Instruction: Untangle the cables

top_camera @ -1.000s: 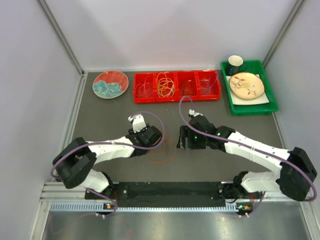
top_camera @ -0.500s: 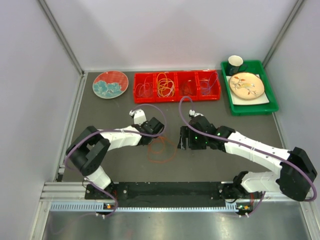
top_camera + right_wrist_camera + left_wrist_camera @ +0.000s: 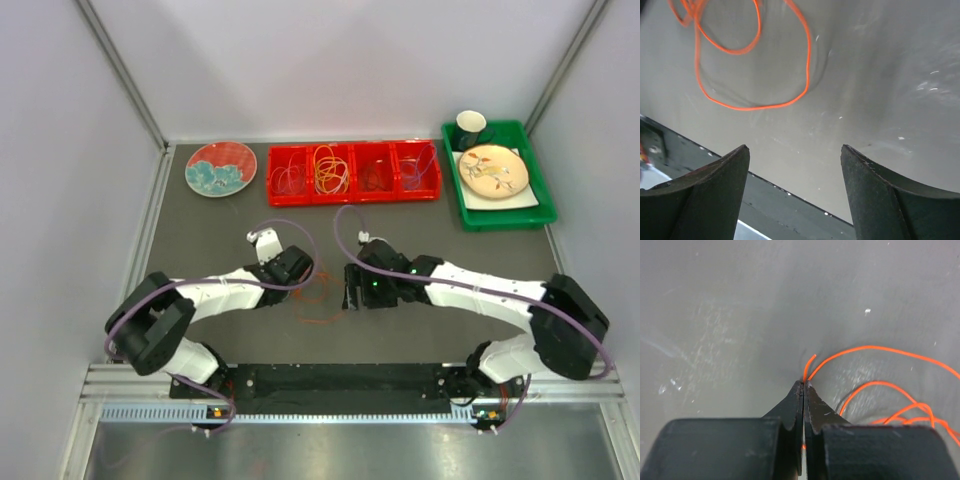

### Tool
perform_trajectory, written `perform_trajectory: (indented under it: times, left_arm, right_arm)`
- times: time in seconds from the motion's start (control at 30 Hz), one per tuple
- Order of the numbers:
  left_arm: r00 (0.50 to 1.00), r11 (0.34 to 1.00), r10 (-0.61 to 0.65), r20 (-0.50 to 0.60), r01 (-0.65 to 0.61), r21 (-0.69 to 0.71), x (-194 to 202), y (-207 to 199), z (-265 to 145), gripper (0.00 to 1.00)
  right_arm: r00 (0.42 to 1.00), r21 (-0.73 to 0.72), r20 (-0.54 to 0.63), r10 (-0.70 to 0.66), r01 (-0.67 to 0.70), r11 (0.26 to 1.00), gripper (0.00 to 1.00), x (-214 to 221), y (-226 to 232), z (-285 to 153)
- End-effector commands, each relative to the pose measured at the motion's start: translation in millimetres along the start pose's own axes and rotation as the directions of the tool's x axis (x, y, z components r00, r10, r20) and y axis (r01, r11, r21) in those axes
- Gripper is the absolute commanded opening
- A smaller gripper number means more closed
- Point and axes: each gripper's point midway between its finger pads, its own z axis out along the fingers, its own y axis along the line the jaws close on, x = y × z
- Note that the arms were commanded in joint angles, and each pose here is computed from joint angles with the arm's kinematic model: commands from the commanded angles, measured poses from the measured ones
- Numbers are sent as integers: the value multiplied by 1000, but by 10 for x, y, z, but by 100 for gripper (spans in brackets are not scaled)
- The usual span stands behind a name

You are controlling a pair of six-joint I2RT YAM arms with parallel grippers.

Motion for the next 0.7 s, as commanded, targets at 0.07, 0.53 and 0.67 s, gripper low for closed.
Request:
perform_trajectory:
  times: [0.07,0.53,0.67]
  left_arm:
    - [996,989,-77,49,70,129,-146,-115,-137,0]
    - [995,987,-85,56,76,143,-151,-96,-160,0]
    - [994,986,-93,61,84,147,-160,-82,-172,0]
  right_arm:
    - [999,27,16,-44,43,999,73,-80,229,186]
    - [993,212,15,-119,113,971,58,-284,62,574]
    - [991,239,30,-134,123,963,34,-341,35,645]
